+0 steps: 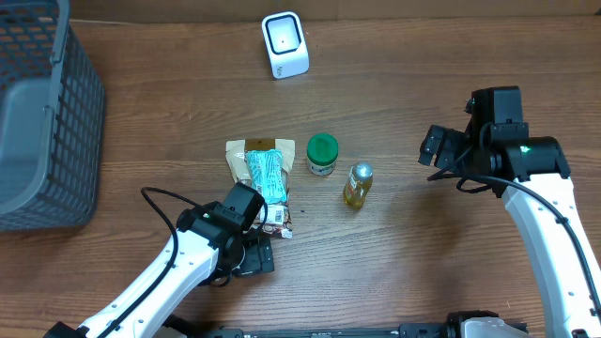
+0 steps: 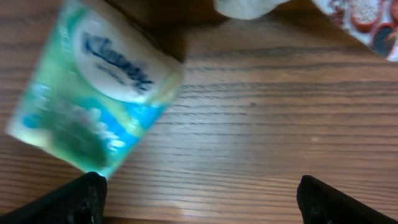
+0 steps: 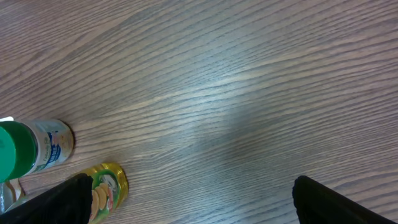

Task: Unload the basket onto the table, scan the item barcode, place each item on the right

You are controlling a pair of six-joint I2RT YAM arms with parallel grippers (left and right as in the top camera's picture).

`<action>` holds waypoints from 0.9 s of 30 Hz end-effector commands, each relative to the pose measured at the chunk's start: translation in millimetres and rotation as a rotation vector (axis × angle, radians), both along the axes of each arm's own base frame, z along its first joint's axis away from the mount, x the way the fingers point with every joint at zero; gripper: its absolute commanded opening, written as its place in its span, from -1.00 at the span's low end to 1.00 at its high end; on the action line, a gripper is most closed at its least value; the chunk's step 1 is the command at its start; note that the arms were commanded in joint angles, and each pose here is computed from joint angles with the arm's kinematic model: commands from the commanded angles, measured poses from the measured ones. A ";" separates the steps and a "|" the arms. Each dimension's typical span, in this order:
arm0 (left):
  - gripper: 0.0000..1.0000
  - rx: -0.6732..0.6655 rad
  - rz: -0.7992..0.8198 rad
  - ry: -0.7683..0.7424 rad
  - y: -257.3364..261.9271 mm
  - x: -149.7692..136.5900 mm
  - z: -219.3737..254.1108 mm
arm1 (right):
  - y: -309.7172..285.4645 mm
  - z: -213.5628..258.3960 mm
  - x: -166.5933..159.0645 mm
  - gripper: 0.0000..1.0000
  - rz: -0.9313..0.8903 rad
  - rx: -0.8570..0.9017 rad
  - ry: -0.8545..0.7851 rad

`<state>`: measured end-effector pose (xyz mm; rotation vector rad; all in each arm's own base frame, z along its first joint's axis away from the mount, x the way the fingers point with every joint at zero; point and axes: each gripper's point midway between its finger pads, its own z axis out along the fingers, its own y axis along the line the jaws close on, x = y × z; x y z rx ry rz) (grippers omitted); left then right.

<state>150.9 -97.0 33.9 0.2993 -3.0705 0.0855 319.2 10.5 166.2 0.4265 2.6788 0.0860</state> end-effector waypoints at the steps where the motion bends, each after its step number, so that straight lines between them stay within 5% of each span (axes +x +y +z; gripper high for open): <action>1: 0.99 -0.031 0.108 0.036 -5.9 -5.2 -1.2 | -2.1 9.5 4.3 1.00 -0.001 -0.010 -0.029; 10: 0.99 0.005 0.344 0.069 2.2 -8.1 -1.2 | -2.1 9.5 4.3 1.00 -0.001 -0.010 -0.029; 27: 0.95 0.078 0.425 -0.050 16.3 13.8 -2.8 | -2.1 9.5 4.3 1.00 -0.001 -0.010 -0.029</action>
